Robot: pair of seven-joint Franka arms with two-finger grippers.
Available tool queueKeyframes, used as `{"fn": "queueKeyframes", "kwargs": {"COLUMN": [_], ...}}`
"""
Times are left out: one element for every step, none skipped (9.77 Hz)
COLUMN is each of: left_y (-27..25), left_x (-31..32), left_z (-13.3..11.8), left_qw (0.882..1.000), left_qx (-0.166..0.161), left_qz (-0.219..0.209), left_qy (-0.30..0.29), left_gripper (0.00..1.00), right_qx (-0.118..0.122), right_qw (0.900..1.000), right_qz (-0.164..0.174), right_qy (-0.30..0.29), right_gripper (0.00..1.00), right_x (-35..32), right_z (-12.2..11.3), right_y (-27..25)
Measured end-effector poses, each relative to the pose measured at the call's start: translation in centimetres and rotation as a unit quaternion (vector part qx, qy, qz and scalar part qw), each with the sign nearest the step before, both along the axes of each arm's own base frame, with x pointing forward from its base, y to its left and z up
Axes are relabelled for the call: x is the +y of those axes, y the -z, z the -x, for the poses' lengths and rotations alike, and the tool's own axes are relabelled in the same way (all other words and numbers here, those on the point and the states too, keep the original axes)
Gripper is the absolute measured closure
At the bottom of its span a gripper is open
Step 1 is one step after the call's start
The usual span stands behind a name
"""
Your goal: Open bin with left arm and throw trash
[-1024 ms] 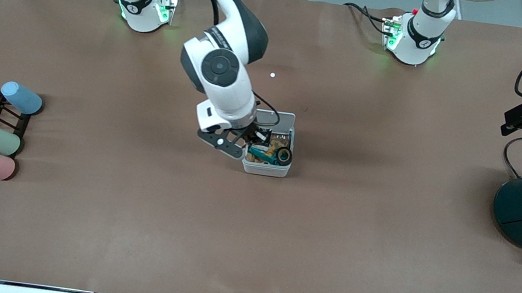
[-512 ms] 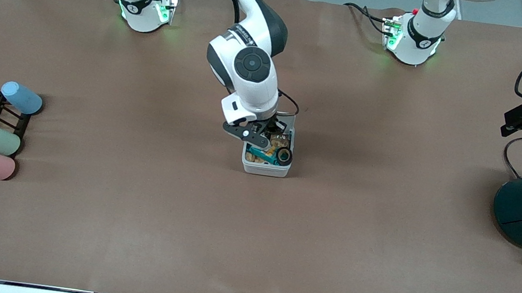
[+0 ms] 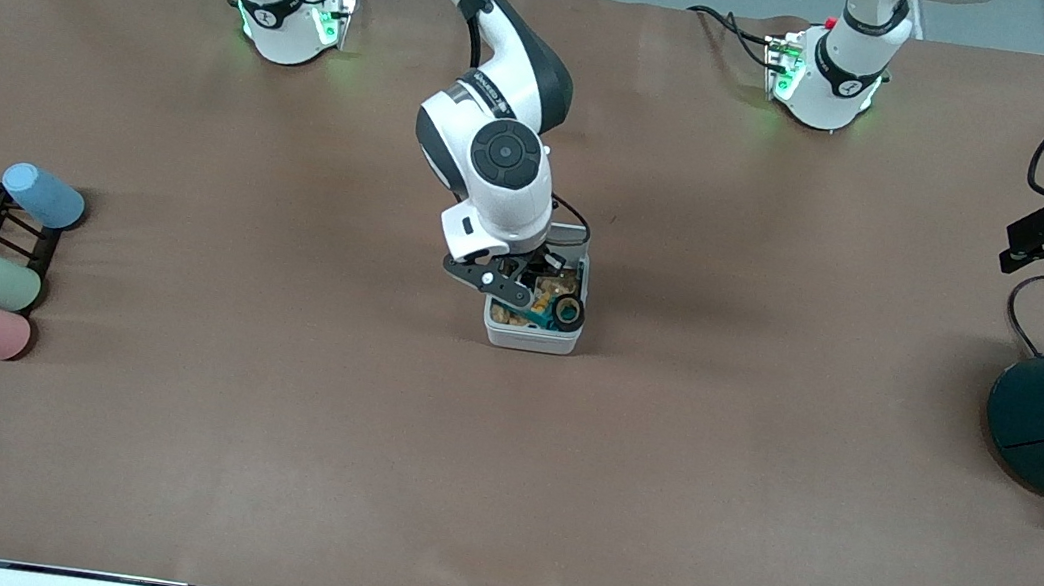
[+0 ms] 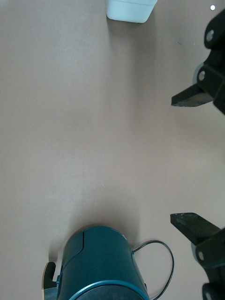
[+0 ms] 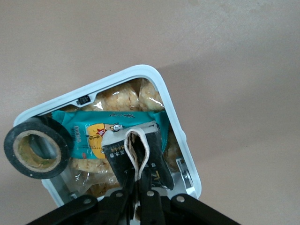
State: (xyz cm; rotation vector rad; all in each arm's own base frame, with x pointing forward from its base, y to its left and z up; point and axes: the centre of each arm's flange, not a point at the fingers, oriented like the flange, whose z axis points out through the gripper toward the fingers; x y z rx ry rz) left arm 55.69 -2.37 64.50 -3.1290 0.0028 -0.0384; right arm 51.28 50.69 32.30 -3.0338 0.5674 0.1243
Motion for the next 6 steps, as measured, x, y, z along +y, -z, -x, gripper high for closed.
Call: {"fn": "queueKeyframes", "kwargs": {"left_y": [0.00, 0.02, 0.03, 0.04, 0.05, 0.05], "left_x": [0.03, 0.12, 0.15, 0.12, 0.13, 0.14], "left_z": [0.00, -0.02, -0.02, -0.03, -0.03, -0.04], "left_qw": [1.000, 1.000, 1.000, 1.000, 1.000, 1.000], "left_qx": [0.000, 0.000, 0.000, 0.000, 0.000, 0.000], "left_qz": [0.000, 0.000, 0.000, 0.000, 0.000, 0.000], "left_qy": [0.000, -0.001, -0.001, -0.001, -0.001, -0.001], "left_gripper": [0.00, 0.00, 0.00, 0.00, 0.00, 0.00], "right_qx": [0.000, 0.000, 0.000, 0.000, 0.000, 0.002], "right_qw": [1.000, 1.000, 1.000, 1.000, 1.000, 1.000], "right_qz": [0.000, 0.000, 0.000, -0.001, -0.001, 0.002], "right_qy": [0.000, -0.002, -0.003, -0.004, -0.003, -0.001], "right_gripper": [0.83, 0.70, 0.53, 0.40, 0.26, 0.11], "right_x": [0.04, 0.17, 0.31, 0.40, 0.35, 0.03], "right_z": [0.04, 0.17, 0.31, 0.39, 0.31, 0.08], "right_y": [0.00, 0.00, 0.00, -0.02, -0.09, -0.53]}}
